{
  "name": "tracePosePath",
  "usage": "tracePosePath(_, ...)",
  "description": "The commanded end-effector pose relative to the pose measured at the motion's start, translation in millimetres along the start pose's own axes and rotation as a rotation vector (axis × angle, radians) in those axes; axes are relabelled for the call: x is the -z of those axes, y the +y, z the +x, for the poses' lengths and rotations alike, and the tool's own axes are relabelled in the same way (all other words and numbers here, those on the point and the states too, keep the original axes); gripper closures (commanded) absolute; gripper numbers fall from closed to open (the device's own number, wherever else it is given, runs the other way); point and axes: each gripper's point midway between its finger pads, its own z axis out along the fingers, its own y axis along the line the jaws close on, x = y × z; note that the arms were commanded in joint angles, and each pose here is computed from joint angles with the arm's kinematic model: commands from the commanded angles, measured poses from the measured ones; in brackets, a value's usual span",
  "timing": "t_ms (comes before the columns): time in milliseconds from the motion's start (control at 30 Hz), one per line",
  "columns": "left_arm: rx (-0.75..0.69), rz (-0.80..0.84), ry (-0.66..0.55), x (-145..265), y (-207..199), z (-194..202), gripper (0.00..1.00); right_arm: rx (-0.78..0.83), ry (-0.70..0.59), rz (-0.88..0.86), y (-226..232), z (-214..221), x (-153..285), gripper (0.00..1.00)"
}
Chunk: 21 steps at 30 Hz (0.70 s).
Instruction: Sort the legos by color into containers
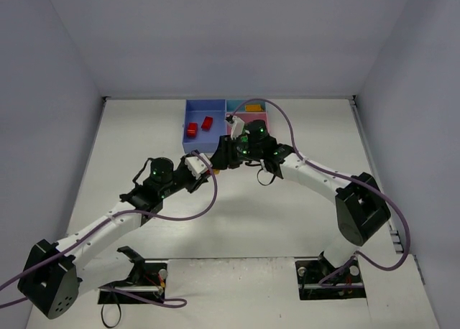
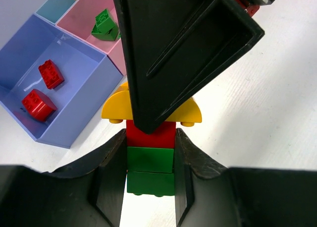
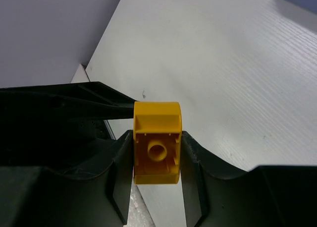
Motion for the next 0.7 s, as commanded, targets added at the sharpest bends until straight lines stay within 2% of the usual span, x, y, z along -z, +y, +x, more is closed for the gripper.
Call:
tracePosePath(0,-0.016,-0.009,-0.102,-0.8,2.7,-27.7,0.99,0.115,-0.109,-0.067,29.2,-41.9,17.8,0.87)
tracePosePath(667,0.073,0.039,-0.032,-15.3,-5.8,-9.6,1.00,0.137,-0.163,0.007,12.4,-57.4,50.9,0.80)
